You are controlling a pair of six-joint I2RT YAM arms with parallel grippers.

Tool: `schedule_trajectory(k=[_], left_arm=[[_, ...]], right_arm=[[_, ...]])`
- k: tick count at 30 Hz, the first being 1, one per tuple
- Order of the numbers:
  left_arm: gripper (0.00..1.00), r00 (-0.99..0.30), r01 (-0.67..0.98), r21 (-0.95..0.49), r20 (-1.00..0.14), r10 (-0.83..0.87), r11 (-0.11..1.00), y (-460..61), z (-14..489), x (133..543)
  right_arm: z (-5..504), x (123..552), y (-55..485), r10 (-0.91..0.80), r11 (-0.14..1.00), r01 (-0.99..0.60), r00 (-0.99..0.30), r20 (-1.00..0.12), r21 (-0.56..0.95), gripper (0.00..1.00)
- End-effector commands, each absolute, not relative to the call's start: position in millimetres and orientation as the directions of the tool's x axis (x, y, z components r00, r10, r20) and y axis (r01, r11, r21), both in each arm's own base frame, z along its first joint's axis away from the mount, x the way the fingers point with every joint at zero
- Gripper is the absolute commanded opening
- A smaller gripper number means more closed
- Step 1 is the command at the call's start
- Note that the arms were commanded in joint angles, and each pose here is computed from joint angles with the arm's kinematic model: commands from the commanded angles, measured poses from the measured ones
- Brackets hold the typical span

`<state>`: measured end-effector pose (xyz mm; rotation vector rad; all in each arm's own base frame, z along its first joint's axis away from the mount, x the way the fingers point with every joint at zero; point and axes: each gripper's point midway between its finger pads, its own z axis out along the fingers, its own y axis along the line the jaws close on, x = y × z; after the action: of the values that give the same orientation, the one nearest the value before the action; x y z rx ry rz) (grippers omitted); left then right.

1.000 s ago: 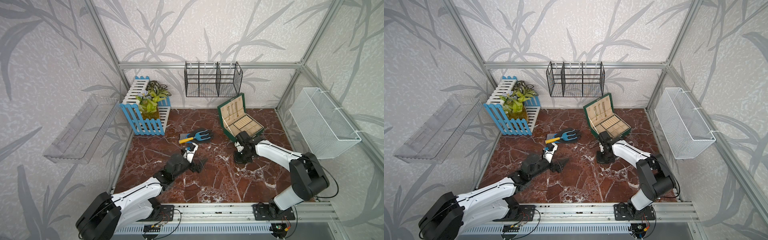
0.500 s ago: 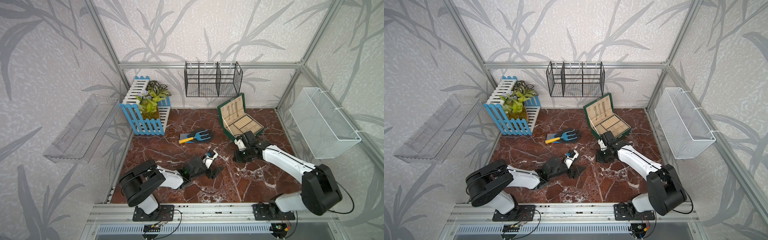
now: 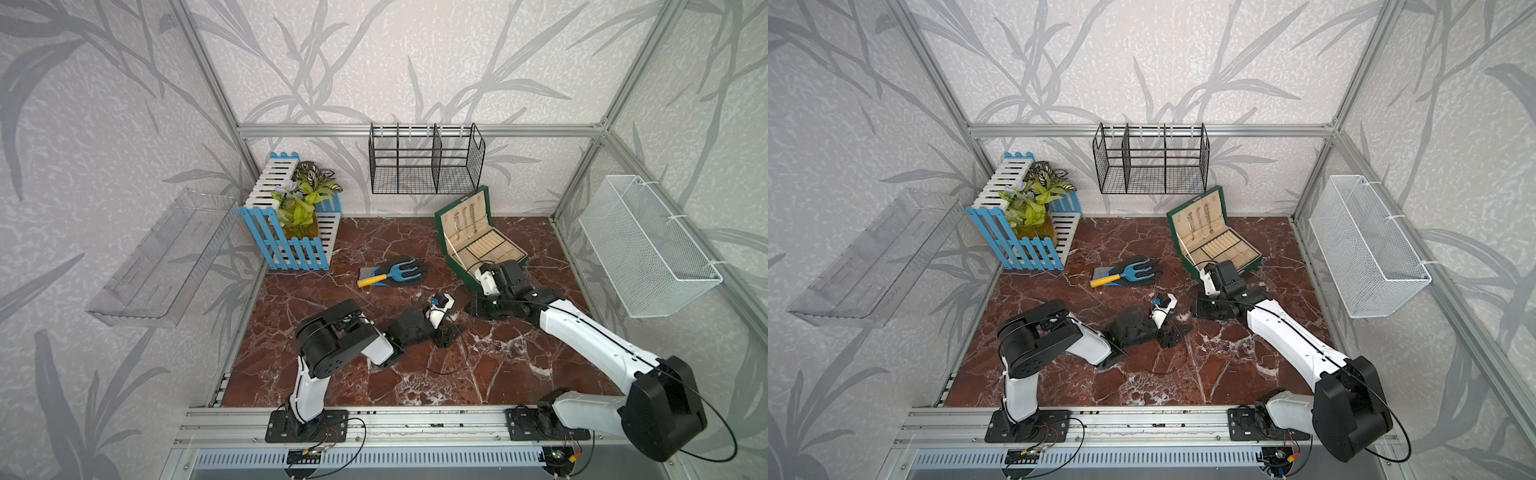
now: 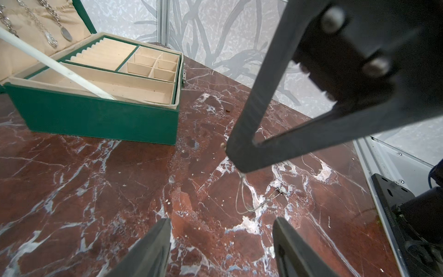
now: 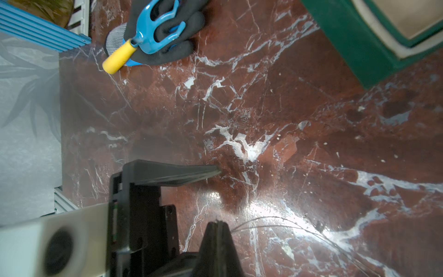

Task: Put jewelry chain into jewelry box
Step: Pick up the necklace from the center of the board.

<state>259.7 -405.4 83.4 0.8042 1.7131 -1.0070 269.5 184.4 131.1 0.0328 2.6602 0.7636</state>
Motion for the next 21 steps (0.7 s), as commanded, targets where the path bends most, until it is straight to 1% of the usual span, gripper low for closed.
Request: schedule_trajectory(k=[1,13,19,21], left_arm=[[0.70,-0.313,0.869,-0.273,-0.949,0.032,0.413,-416.1,90.4,261.0],[0.72,-0.319,0.893,-0.284,-0.947,0.046,0.349,-445.8,72.0,269.3],[0.70,-0.335,0.901,-0.308,-0.941,0.040,0.306,-456.5,69.9,268.2],[0.68,-0.346,0.902,-0.320,-0.937,0.041,0.291,-459.6,66.9,267.2]], right_arm=[[144.4,273.0,182.7,0.161,0.844,-0.077,-0.908,-0.387,0.531,0.00],[170.3,276.3,177.0,0.223,0.829,-0.079,-0.861,-0.457,0.553,0.00],[186.8,280.0,171.2,0.270,0.823,-0.076,-0.820,-0.505,0.563,0.00],[191.6,281.4,168.6,0.286,0.822,-0.075,-0.803,-0.523,0.564,0.00]])
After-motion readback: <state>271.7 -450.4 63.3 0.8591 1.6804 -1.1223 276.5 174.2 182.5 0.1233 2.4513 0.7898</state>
